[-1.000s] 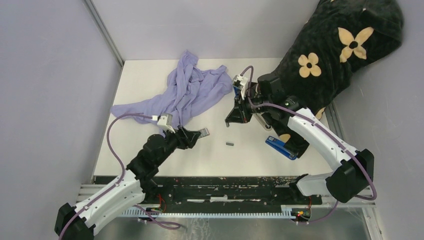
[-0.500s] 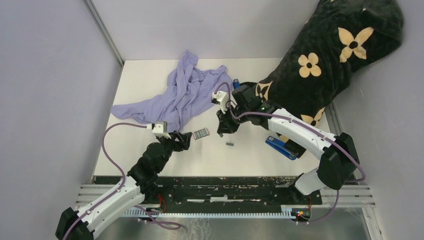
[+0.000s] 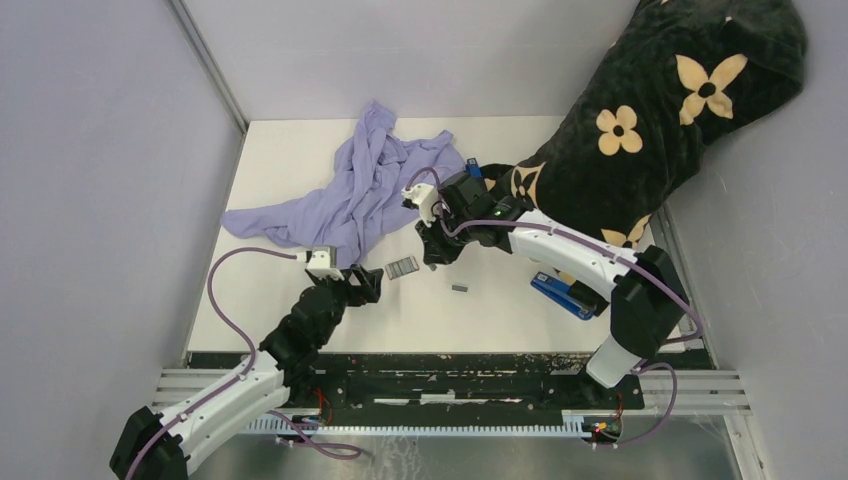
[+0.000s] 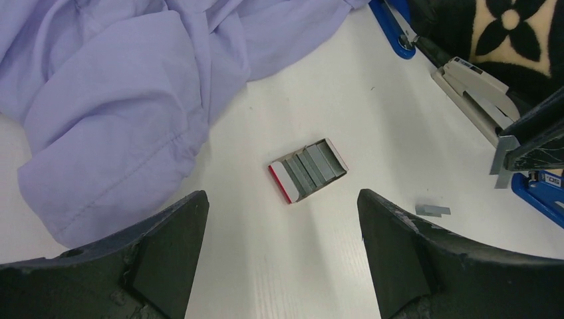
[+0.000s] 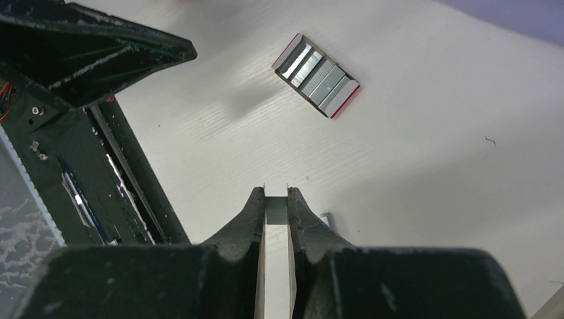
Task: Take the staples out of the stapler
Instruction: Place the staple in the staple box.
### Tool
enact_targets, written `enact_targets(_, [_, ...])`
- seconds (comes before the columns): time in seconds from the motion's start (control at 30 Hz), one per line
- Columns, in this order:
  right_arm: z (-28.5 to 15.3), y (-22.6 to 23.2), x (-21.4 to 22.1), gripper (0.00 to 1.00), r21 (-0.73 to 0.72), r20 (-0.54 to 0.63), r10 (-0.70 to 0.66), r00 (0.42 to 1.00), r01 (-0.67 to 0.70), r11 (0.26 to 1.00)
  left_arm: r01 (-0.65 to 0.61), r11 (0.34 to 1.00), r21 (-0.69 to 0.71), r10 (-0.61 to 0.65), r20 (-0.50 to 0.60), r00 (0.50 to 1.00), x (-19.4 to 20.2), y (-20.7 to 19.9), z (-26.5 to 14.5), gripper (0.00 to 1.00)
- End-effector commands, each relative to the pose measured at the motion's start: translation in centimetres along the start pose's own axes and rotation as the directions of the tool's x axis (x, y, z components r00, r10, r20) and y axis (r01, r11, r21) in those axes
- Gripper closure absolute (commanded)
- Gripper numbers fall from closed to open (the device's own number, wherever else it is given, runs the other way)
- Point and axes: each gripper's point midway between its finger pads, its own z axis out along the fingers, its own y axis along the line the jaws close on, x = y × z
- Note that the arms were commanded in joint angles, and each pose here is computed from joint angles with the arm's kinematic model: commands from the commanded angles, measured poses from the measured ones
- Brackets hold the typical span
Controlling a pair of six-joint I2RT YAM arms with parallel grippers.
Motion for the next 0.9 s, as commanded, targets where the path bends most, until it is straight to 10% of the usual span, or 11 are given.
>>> enact_targets(0.0, [1.5,0.2,-3.0,0.86,0.04,0.046,0.006,0.999,-0.008,0.999,-0.021,1.0,-0.015,0.022,0.064,0.998,-2.1,-0.1,0.3,0.1])
enact_targets(0.87, [11.9,-1.5,-2.7,0.86,0.193,-0.069,0.279,0.958,-0.262,0.946,-0.033,0.999,-0.029,0.035,0.06,0.998,-1.8,0.3,0.3,0.11])
